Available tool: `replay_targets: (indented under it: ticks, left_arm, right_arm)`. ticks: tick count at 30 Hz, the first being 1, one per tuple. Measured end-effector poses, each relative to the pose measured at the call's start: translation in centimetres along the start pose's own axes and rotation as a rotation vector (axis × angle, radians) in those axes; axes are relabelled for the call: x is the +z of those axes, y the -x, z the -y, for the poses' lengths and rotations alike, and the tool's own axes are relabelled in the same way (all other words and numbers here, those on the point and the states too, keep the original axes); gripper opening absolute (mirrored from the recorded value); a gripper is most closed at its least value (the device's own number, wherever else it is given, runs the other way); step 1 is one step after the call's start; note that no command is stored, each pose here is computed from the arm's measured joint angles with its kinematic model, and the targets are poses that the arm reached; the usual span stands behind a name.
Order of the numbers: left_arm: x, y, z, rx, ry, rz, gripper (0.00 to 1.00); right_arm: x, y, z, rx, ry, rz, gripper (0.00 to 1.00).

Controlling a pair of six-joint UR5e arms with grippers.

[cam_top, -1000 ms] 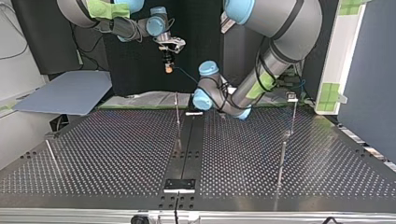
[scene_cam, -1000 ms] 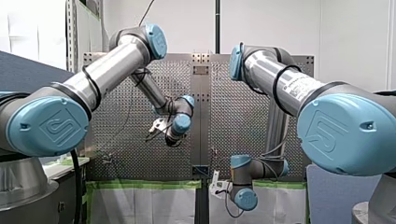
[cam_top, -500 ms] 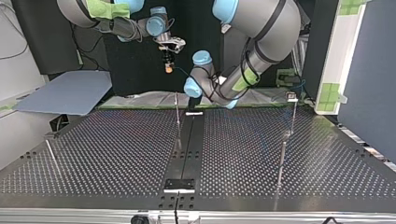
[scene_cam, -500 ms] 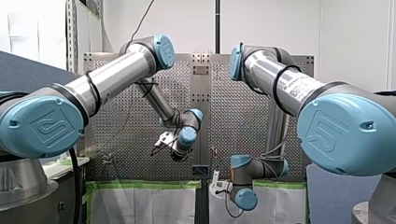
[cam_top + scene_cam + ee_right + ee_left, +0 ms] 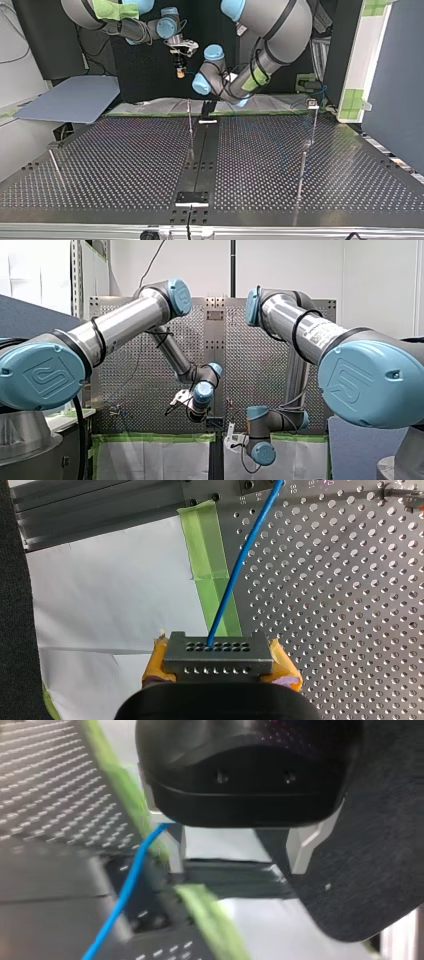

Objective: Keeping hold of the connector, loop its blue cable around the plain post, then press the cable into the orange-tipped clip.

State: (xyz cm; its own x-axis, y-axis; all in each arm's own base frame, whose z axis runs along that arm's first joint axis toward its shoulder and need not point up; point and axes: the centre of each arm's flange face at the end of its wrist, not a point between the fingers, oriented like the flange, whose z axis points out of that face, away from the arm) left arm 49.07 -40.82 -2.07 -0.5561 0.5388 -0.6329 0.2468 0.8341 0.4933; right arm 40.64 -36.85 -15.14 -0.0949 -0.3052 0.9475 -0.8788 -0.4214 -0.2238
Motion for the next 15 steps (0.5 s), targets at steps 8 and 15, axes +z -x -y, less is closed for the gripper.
replay_targets:
  ticks: [8,15]
  left_arm:
    - [-0.3,-0.5,2.2,-0.054,-0.076,0.025,1.00]
    - [-0.7,-0.4,3.4,-0.111,-0.154,0.030,1.00]
  right_arm:
    - [0.0,0.0,0.0,0.000,0.000,0.001,0.00]
    - [0.0,0.0,0.0,0.000,0.000,0.003,0.00]
